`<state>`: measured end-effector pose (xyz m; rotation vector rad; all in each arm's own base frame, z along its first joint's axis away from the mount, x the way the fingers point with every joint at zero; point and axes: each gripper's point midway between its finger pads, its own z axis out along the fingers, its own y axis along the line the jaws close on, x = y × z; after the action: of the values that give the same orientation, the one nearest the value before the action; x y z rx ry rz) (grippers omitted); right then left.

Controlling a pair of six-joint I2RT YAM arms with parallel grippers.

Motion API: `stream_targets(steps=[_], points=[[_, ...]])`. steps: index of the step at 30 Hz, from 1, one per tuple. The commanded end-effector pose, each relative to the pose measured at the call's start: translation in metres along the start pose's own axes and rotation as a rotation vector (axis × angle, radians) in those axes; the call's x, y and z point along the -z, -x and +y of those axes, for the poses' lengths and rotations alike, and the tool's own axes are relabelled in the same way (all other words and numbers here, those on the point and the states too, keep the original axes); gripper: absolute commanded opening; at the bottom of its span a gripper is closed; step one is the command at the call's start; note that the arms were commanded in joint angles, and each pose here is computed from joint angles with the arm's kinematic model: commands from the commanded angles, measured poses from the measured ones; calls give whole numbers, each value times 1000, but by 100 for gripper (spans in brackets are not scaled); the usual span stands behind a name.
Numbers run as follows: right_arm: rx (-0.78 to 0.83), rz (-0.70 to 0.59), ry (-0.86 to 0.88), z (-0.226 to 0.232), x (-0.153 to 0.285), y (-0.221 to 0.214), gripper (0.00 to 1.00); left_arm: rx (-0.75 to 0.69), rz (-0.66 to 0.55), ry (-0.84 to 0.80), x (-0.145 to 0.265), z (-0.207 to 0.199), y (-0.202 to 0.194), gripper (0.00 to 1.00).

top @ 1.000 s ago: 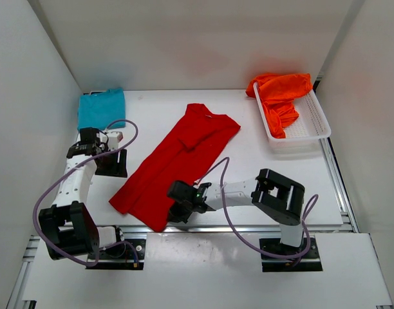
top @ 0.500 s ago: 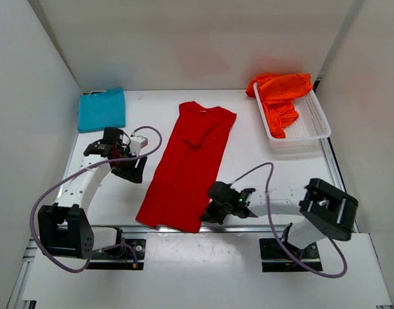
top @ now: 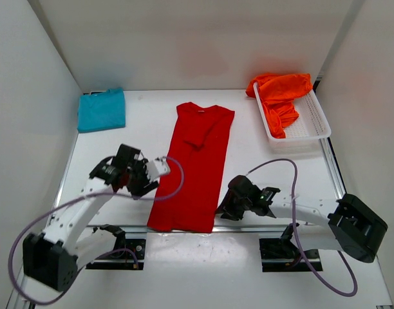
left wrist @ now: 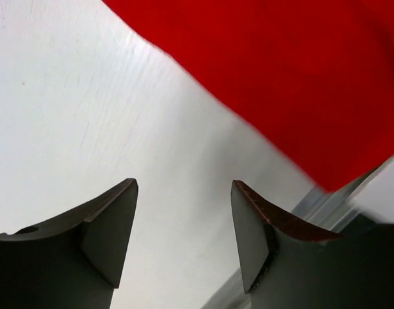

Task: Fold and stack the t-shirts

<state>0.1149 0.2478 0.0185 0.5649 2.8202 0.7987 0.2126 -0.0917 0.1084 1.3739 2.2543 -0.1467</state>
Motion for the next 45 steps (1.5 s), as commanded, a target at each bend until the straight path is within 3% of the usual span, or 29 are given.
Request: stream_targets(steps=[1,4,14,17,19,22,27,31,45], points=[[135,12,-115,-34,4,-7,43,-427,54,38,7,1,-32,69],[120,31,-101,-33,1,-18,43,-694,100,-54,-4,-16,-55,68],[241,59,-82,0,-1,-31,45,-995,-13,-357,-13,-71,-73,72],[255,55,-53,9,-3,-29,46,-1069,-71,-307,-21,-70,-66,71],[268,50,-41,12,-4,-27,46,-1084,-171,-96,-28,-45,-24,68],[287,45,-17,17,-2,-24,46,-1066,-204,38,-29,-28,-1,67],[295,67,18,13,-4,-28,47,-1255,-142,-102,-25,-51,-36,67],[282,71,30,5,-7,-26,46,-1382,-132,-66,-40,-59,-60,66],[291,77,49,4,-10,-21,46,-1504,-231,-137,-54,-91,-71,66]])
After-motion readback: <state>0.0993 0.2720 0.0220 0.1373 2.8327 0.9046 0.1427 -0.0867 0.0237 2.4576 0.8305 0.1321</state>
